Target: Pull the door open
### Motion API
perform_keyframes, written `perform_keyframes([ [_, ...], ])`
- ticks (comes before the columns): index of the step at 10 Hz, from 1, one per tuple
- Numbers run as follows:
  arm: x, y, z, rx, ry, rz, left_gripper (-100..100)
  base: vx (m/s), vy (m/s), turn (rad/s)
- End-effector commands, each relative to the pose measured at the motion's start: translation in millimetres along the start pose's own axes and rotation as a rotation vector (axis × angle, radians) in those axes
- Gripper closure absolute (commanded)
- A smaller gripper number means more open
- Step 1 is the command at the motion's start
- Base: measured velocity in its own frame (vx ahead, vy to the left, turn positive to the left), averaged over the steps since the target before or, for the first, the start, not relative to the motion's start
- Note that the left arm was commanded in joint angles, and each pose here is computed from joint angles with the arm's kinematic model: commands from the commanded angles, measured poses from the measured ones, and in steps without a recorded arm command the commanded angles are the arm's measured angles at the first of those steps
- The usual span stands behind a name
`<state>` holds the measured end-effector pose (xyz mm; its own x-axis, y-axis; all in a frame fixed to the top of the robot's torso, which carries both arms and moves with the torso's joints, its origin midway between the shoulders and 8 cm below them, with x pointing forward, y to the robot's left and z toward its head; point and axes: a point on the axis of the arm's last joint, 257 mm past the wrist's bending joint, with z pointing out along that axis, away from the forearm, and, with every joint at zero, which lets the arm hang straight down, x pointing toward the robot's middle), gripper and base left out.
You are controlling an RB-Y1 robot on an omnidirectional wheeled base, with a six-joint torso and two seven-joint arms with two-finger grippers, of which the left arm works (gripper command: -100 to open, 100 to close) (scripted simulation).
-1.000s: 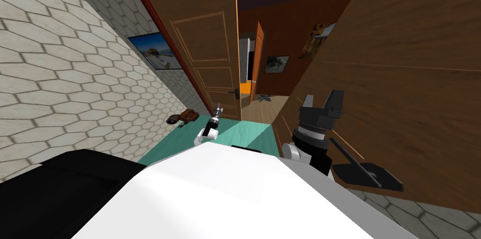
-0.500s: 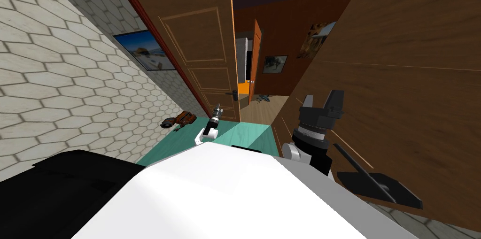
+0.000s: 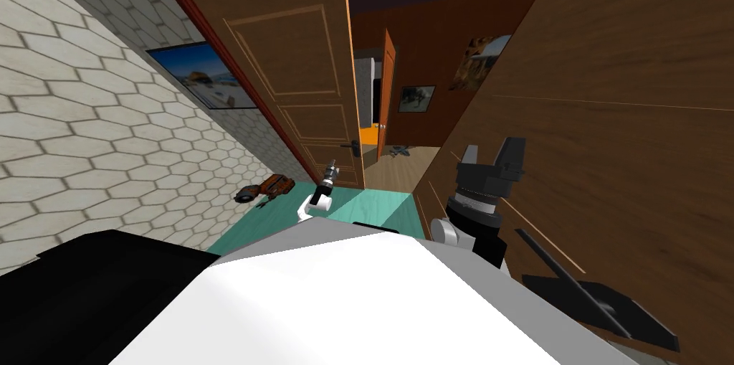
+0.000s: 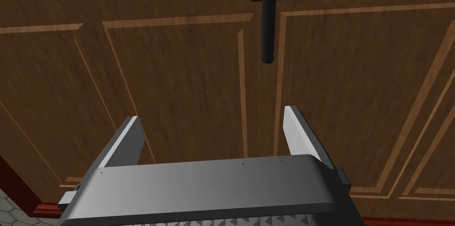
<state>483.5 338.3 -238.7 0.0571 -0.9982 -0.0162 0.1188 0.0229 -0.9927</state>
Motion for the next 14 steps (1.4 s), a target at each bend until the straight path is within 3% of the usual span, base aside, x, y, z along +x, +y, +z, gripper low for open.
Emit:
perform_keyframes([
  [1, -2.9, 9.4, 3.3, -0.018, -0.006, -0.003, -100, 0.140, 0.007, -0.061],
  [9, -30.7, 50.5, 12.1, -0.107, -0.042, -0.012, -100, 0.153, 0.017, -0.058],
  [11, -32.3, 50.7, 11.8, -0.109, -0.043, -0.012, -100, 0.099, 0.023, -0.037],
  [12, -52.7, 53.8, 8.8, -0.114, -0.066, -0.011, -100, 0.133, -0.036, -0.200],
  [14, -72.4, 55.5, 5.6, -0.117, -0.089, -0.009, -100, 0.182, -0.016, -0.129],
])
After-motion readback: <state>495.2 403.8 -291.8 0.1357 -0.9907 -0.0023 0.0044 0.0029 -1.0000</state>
